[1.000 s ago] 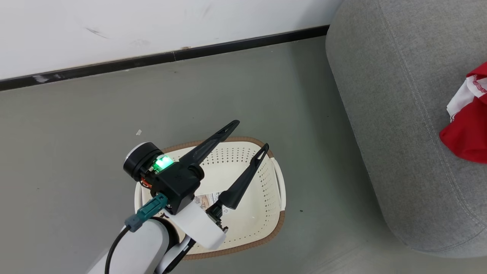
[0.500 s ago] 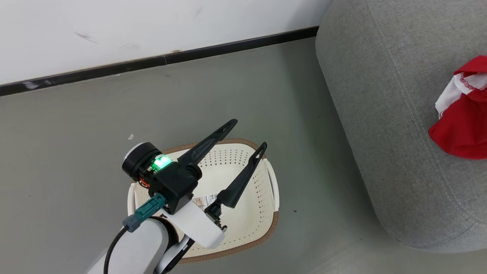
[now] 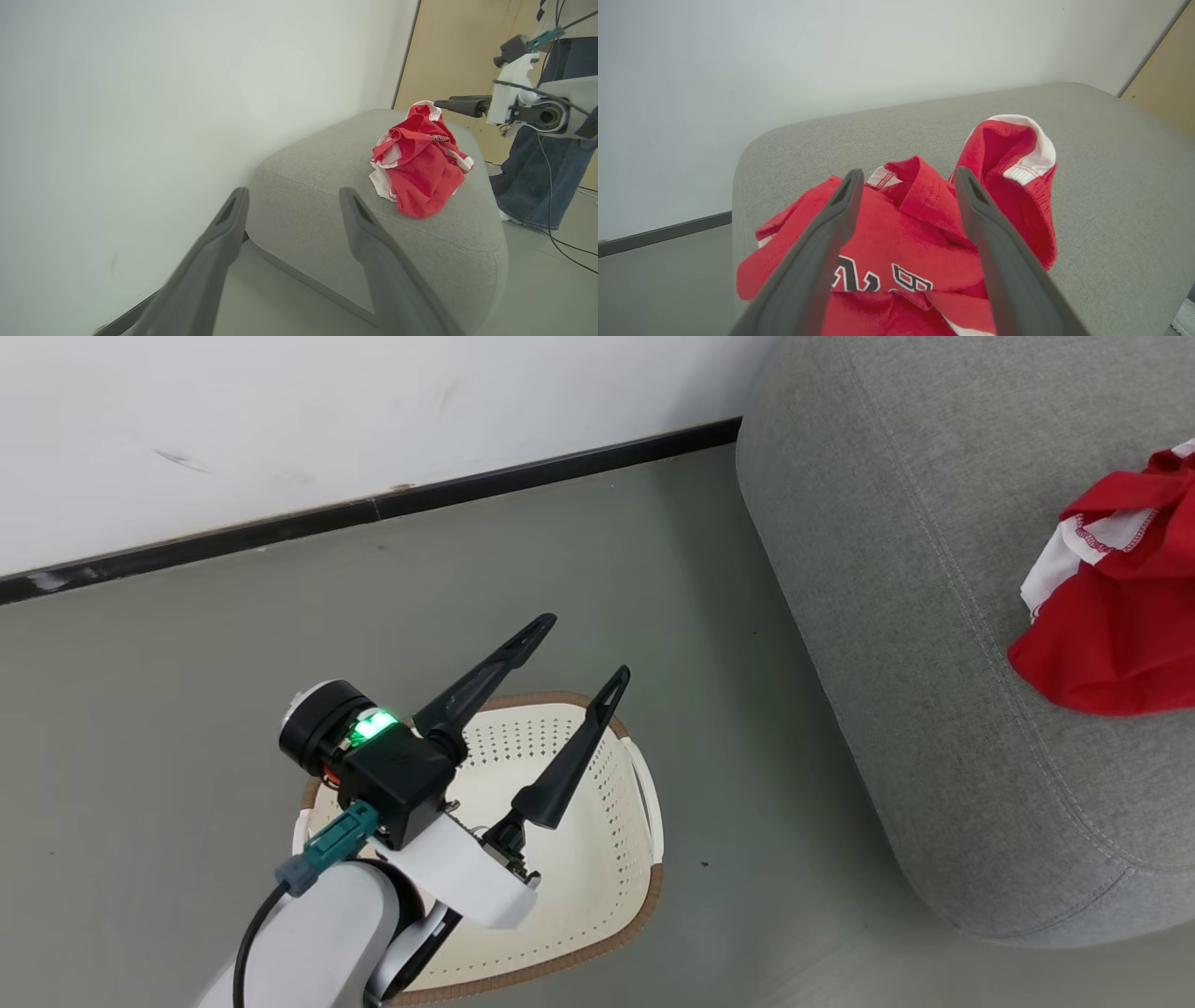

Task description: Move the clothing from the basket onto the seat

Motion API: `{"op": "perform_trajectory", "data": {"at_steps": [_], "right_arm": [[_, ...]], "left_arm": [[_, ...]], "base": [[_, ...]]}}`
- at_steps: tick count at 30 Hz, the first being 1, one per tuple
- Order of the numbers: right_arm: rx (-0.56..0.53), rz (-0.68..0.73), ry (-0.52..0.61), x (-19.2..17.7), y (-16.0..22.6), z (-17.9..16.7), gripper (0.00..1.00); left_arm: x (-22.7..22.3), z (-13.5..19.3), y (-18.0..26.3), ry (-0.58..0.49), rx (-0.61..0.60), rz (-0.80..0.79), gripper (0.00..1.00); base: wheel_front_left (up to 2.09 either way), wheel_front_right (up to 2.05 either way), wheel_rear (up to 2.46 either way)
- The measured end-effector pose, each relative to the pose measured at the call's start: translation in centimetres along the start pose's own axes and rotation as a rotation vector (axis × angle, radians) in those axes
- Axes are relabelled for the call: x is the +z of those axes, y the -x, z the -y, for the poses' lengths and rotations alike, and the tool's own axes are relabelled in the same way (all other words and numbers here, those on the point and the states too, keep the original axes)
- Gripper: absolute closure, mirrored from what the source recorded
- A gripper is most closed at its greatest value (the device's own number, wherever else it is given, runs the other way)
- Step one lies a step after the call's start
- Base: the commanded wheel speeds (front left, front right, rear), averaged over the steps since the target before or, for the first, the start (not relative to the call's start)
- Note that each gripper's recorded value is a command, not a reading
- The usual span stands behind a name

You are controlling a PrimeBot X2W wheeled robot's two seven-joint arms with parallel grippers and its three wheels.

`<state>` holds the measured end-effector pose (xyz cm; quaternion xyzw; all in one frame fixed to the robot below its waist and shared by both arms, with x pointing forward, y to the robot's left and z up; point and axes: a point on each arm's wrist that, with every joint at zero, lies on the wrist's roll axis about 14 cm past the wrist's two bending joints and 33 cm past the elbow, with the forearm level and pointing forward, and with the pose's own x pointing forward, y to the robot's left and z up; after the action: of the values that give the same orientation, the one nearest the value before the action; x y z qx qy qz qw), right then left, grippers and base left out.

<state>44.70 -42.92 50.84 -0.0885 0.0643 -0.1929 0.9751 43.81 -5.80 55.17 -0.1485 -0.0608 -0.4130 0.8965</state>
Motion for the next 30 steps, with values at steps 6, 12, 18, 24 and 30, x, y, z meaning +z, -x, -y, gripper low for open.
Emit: {"op": "perform_trajectory", "data": {"at_steps": [6,12,18,24,30], "right_arm": [[0.065,0.096,0.024,2.8,0.5,-1.7,0.0],[0.164,0.188,-0.002,5.4,1.1,-5.6,0.0],[0.265,0.268,-0.04,7.5,2.6,-9.8,0.0],[0.372,0.311,-0.09,8.6,4.9,-14.2,0.0],[0.443,0.333,-0.135,9.1,7.2,-17.0,0.0]], "left_arm": [[0.6,-0.9,0.2,-0.017,0.043,0.019,0.0],[1.0,-2.5,1.1,-0.03,0.115,0.03,0.0],[1.3,-4.2,2.8,-0.027,0.215,0.036,0.0],[1.6,-6.3,5.4,-0.058,0.341,0.028,0.0],[2.3,-7.6,7.7,-0.078,0.439,0.032,0.0]], "base": [[0.0,0.0,0.0],[0.0,0.0,0.0],[0.0,0.0,0.0],[0.0,0.0,0.0],[0.0,0.0,0.0]]}}
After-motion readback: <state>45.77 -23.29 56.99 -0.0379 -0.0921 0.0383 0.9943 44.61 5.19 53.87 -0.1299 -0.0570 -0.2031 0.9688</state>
